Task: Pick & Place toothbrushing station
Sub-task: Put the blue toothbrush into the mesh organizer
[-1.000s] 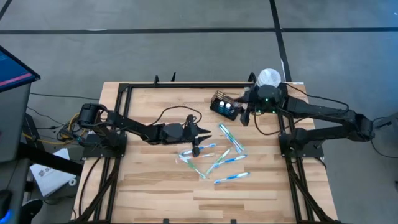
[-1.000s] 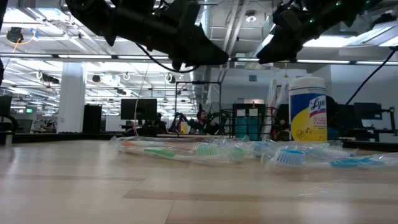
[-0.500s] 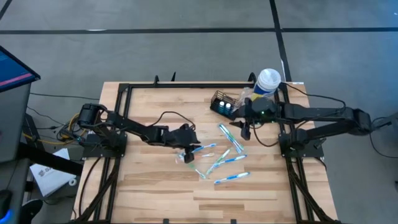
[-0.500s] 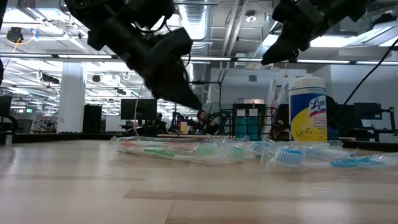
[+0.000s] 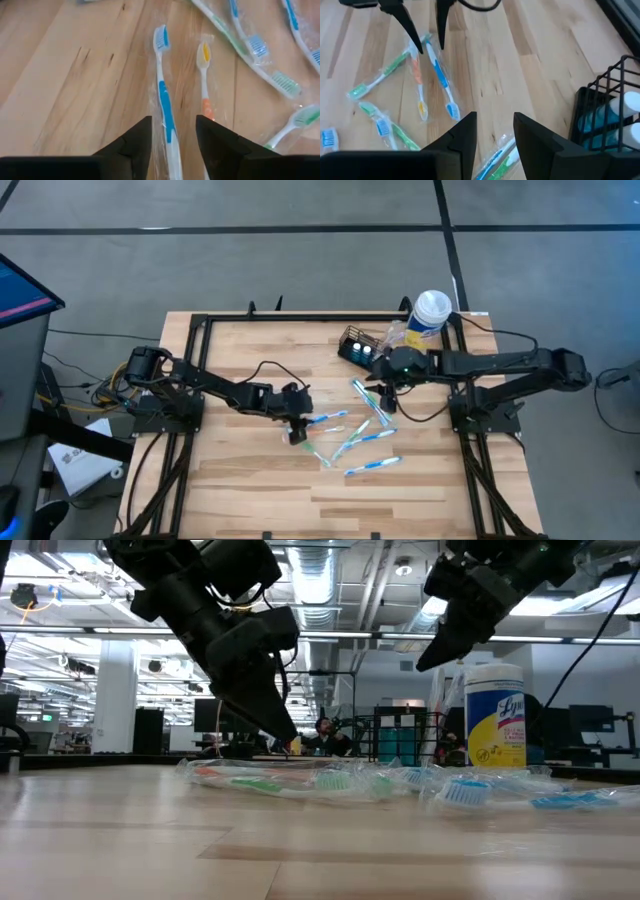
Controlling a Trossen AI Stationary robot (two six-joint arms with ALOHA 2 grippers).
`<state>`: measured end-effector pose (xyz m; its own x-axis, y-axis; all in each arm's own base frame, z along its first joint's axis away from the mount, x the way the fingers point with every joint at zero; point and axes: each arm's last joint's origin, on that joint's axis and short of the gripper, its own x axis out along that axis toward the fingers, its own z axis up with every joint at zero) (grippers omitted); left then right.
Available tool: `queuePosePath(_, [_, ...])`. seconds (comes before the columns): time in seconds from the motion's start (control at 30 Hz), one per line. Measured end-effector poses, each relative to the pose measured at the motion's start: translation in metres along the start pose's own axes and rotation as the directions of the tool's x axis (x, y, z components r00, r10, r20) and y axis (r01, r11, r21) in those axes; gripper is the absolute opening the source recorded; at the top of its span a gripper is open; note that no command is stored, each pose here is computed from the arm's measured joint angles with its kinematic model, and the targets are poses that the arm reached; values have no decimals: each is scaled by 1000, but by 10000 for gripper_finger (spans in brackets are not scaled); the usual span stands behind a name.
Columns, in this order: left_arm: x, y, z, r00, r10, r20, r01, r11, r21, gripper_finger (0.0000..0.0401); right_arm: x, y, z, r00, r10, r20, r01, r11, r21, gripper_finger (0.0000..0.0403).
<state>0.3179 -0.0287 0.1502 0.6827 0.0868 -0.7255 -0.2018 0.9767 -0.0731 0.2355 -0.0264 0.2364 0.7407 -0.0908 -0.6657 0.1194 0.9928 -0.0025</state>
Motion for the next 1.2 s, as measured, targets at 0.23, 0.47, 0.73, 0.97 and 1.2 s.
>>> queuePosePath(0.23, [0, 2, -4, 999, 16, -38, -16, 1000, 5, 183, 4, 0, 0, 1000, 0, -7, 0, 1000, -2, 121])
queuePosePath(0.47, [9, 3, -11, 996, 36, -83, -36, 999, -7, 179, 3, 6, 0, 1000, 20, -2, -20, 1000, -22, 122])
queuePosePath(0.73, [18, 4, -19, 991, 56, -124, -56, 998, 3, 167, 3, 14, 4, 998, 46, 37, -44, 998, -51, 122])
queuePosePath(0.97, [27, 3, -25, 986, 74, -150, -73, 997, 14, 141, 3, 14, 4, 998, 45, 38, -43, 998, -50, 121])
queuePosePath(1.2, [19, 4, -23, 987, 70, -147, -69, 998, 14, 55, 3, 14, 4, 998, 45, 38, -43, 998, -39, 118])
